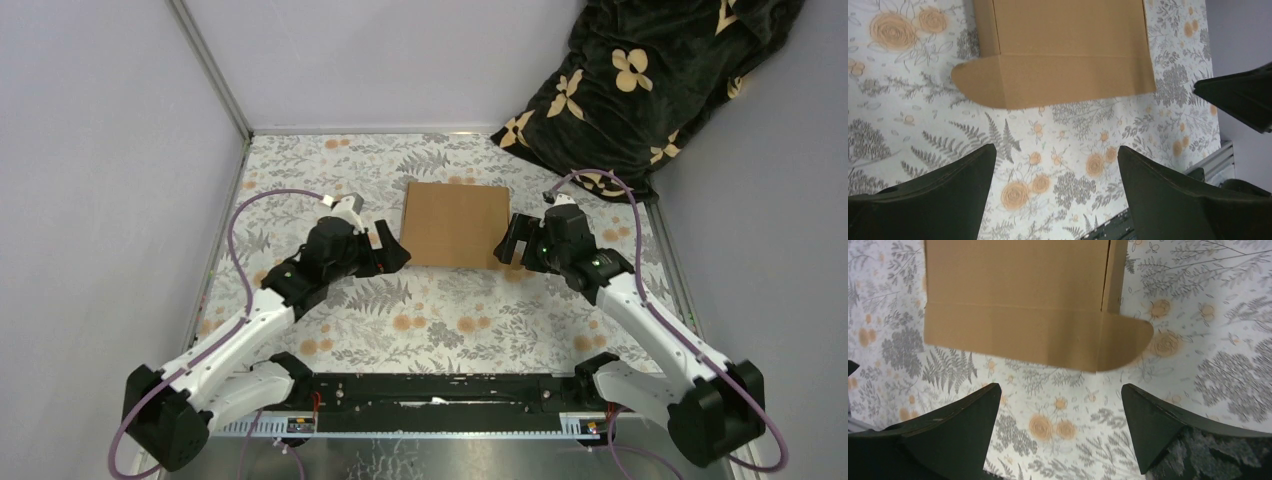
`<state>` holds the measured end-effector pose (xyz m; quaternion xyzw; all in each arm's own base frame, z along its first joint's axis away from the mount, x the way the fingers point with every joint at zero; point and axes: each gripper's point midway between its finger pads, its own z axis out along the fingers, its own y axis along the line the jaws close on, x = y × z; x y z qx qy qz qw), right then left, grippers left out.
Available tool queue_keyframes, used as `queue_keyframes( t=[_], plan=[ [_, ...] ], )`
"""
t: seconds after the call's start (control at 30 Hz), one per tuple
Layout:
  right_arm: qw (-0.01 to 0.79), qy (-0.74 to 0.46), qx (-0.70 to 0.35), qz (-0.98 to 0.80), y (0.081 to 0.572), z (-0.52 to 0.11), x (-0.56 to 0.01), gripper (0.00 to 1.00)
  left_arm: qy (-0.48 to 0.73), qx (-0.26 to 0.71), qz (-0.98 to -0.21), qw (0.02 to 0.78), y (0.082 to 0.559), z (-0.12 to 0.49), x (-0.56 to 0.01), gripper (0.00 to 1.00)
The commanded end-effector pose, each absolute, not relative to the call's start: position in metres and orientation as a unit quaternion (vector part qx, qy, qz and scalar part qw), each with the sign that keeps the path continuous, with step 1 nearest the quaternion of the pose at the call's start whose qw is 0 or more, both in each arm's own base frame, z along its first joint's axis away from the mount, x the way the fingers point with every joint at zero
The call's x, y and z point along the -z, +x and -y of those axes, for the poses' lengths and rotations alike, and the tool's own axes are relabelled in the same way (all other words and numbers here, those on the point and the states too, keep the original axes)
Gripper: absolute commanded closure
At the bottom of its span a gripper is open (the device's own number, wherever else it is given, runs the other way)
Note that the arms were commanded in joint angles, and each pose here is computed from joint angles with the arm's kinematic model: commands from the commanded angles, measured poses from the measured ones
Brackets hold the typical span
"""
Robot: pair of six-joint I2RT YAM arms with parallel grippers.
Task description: Fold the paper box
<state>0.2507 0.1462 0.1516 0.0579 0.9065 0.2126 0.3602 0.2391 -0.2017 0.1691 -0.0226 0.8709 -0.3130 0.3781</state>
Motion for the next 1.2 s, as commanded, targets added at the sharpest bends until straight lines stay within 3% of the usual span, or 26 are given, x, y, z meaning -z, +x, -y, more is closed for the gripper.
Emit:
queue_keyframes(
  t=[0.0, 0.23, 0.73, 1.17],
  plan=[
    [0.395, 0.068, -0.268, -0.876, 0.301, -0.170, -0.163, 0.00, -0.037, 0.303, -0.850, 0.430, 0.286, 0.206, -0.181, 0.01],
    [0.406, 0.088, -0.291, -0.862, 0.343, -0.152, -0.143, 0.00, -0.058, 0.308, -0.845, 0.433, 0.318, 0.201, -0.153, 0.02],
    [0.393, 0.081, -0.307, -0.863, 0.366, -0.152, -0.109, 0.00, -0.085, 0.264, -0.861, 0.427, 0.351, 0.177, -0.125, 0.01],
    [0.374, 0.072, -0.363, -0.850, 0.374, -0.168, -0.100, 0.00, -0.095, 0.351, -0.833, 0.417, 0.366, 0.195, -0.106, 0.01]
  ],
)
